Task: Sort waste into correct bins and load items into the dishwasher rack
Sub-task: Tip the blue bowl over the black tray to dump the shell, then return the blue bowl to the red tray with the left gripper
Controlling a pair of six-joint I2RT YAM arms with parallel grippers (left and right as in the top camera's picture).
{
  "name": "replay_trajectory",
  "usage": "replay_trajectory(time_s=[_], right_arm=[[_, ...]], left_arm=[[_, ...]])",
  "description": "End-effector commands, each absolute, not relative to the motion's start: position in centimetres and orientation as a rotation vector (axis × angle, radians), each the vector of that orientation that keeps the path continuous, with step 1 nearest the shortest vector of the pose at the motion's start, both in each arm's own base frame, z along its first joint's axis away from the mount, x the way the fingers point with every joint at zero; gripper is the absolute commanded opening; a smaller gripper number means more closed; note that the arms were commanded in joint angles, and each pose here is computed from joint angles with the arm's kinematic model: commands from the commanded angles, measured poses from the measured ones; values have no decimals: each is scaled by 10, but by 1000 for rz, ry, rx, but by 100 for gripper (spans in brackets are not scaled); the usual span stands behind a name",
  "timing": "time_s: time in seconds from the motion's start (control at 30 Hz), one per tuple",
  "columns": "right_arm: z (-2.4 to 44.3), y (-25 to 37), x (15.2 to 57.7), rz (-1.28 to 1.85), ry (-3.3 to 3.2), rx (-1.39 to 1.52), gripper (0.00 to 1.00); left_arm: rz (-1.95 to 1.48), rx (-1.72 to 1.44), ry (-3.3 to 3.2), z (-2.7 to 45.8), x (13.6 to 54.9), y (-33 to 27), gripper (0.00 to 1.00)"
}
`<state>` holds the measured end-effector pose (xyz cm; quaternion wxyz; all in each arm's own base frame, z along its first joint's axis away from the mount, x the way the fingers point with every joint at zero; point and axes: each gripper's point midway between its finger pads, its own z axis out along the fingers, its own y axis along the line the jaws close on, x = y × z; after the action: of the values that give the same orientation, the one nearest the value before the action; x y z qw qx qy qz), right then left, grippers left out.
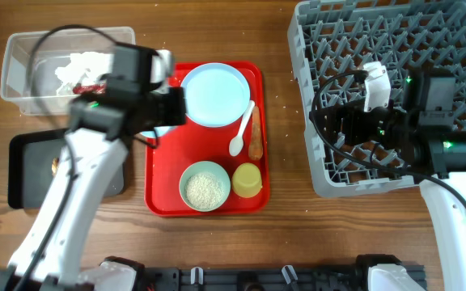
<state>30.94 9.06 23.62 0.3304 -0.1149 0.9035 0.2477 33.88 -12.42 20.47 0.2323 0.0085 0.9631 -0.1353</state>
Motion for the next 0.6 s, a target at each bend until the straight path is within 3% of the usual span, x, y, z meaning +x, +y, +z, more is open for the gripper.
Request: replay_trajectory(time_s=[0.0,0.2,0.57], right_arm=[[243,90,312,644,2351,-295,100],[241,90,310,647,2364,-292,100],[240,90,309,650,2373,-289,100]], left_arm=[[-209,-6,2724,169,347,-129,4],[-182,25,2788,133,357,-146,4],[-143,12,2736,127,376,-145,4]])
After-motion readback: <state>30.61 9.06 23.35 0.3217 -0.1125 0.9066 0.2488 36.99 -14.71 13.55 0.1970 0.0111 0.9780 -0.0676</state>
